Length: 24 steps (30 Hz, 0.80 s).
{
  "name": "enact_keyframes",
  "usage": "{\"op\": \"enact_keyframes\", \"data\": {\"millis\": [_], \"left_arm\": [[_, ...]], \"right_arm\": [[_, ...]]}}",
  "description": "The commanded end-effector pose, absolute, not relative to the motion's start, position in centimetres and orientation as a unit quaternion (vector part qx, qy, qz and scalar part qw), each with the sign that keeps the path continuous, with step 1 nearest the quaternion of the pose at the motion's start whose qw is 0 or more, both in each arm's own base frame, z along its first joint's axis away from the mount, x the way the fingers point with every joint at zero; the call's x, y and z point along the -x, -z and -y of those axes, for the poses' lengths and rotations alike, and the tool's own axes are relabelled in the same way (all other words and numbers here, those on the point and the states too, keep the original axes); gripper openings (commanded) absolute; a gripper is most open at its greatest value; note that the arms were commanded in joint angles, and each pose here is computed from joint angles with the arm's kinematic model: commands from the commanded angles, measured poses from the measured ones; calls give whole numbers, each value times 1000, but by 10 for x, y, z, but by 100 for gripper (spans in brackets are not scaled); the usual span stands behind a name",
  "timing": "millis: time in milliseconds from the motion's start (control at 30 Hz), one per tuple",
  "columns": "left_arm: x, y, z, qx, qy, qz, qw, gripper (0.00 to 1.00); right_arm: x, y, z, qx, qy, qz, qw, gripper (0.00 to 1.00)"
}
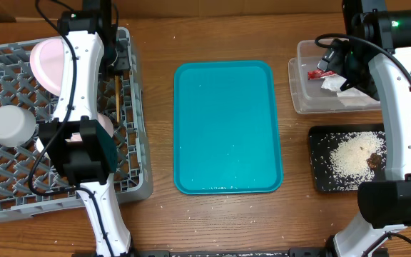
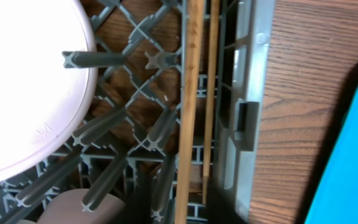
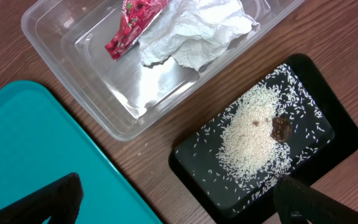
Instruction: Sort waste into correct bins and load items into the dishwasher
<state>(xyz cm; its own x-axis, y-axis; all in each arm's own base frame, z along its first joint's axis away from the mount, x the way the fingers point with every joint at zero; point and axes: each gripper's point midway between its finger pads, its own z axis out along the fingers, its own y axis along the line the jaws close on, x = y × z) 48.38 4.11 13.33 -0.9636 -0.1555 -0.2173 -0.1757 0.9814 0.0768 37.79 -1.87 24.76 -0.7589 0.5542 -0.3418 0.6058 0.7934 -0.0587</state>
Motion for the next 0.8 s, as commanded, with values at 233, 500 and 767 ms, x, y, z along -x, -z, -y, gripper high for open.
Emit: {"op": "enact_keyframes", "data": {"millis": [233,500,767], "left_arm": [[-478,-144,2,62,85,-989,101,76],[-471,-146,39,40,143,-986,82,57],[-450,-146,81,15,167,-985,41,4]], "right_arm": [[-377,-261,20,-309,77,-931,176,100],[-377,-261,20,-309,77,-931,175,100],[-377,-261,20,-309,77,-931,176,100]]}}
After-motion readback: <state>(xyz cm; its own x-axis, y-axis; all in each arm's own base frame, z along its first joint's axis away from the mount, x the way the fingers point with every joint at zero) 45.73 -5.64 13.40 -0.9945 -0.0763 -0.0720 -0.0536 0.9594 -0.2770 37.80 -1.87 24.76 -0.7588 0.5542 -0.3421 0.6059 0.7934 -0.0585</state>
